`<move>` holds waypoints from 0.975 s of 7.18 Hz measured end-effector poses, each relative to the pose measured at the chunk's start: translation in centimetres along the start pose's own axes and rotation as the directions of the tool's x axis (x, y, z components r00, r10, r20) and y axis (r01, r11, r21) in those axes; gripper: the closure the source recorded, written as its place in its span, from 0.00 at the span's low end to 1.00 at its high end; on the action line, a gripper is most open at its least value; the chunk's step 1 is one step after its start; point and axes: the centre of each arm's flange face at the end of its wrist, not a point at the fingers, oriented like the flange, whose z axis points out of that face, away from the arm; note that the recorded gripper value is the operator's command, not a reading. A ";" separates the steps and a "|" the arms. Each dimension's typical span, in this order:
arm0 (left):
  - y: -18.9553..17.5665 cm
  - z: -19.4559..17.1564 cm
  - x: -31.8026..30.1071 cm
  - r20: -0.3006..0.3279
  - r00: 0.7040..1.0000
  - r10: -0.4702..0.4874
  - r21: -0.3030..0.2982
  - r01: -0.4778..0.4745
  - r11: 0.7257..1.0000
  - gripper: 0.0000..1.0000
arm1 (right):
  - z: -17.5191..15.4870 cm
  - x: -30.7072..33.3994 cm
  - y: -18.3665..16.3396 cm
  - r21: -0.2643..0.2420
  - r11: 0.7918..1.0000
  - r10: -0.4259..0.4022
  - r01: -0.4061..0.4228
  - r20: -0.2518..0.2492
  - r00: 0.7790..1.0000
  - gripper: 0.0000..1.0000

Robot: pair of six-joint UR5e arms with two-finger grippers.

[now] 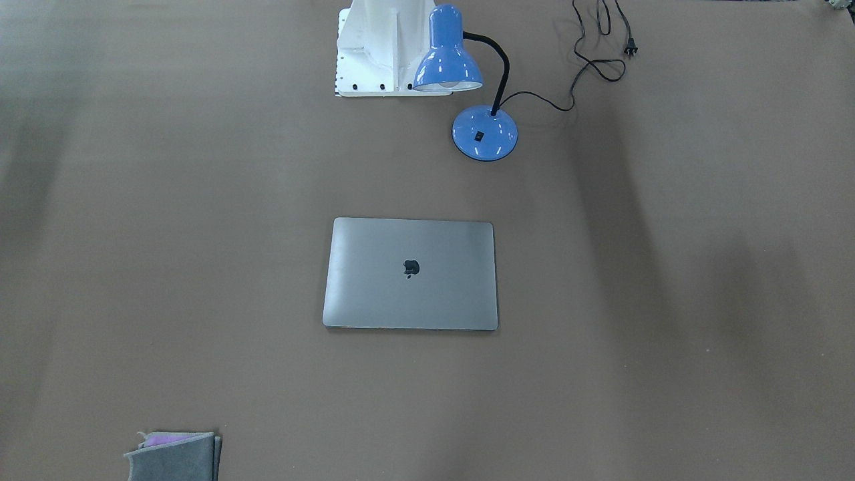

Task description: Close laptop

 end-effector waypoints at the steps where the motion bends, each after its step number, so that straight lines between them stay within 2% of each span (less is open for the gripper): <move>1: 0.1 0.0 0.0 0.000 1.000 -0.001 0.000 0.001 1.000 0.01 | 0.2 0.0 0.3 0.001 1.000 -0.001 0.001 0.007 1.000 0.00; 7: -0.2 -0.9 0.8 0.007 1.000 0.018 0.018 -0.018 1.000 0.01 | 0.7 -0.4 1.3 0.004 1.000 -0.008 0.008 0.083 0.997 0.00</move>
